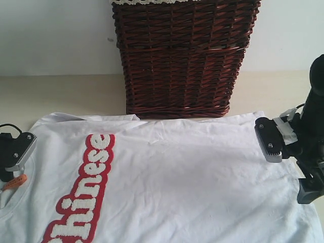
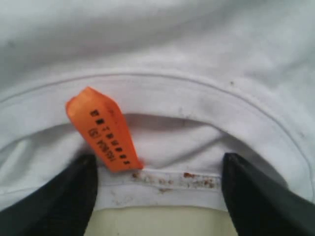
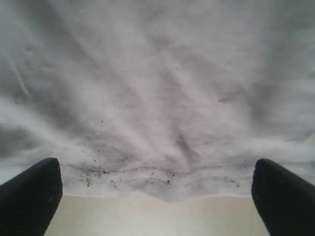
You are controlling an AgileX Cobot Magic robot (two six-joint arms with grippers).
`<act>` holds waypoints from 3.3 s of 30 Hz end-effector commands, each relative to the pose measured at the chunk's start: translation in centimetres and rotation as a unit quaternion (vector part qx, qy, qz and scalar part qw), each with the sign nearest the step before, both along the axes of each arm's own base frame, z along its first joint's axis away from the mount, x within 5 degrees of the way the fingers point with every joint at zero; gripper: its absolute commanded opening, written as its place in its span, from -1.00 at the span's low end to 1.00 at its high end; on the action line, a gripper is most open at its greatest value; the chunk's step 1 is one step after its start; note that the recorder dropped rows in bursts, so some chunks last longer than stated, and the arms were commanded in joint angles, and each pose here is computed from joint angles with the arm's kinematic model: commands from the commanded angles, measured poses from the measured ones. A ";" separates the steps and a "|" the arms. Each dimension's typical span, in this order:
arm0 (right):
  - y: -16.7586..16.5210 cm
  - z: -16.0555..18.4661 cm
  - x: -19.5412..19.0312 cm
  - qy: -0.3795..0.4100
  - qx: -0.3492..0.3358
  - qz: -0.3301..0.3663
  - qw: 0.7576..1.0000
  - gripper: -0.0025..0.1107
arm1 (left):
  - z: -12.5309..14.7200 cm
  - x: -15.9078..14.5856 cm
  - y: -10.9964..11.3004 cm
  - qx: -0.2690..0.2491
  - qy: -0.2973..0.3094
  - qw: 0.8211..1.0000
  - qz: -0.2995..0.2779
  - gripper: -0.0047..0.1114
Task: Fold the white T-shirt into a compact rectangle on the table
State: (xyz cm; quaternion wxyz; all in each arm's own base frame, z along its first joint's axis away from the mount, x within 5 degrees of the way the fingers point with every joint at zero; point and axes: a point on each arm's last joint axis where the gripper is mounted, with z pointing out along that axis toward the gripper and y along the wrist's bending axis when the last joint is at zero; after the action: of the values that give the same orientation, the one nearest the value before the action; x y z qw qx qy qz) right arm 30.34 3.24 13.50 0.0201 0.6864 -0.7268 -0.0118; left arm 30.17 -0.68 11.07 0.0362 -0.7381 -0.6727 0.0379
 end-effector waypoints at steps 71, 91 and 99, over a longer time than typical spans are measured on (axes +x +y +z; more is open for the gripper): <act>-1.2 -2.2 1.5 -0.041 -0.031 -0.065 0.997 0.85 | -1.7 0.0 0.0 -0.003 0.004 1.000 0.003 0.29; -1.1 -2.3 1.3 -0.027 -0.029 0.026 0.999 0.85 | -1.7 0.0 0.0 -0.003 0.004 1.000 0.003 0.29; -1.1 -2.3 1.3 -0.028 -0.028 0.026 0.999 0.85 | -1.7 0.0 0.0 -0.003 0.004 1.000 0.003 0.29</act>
State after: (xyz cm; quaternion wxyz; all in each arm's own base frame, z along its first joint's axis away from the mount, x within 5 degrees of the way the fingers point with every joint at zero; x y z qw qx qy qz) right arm 31.40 2.27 11.43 0.0241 0.6973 -0.7160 0.0206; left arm 30.17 -0.68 11.07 0.0361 -0.7387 -0.6720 0.0380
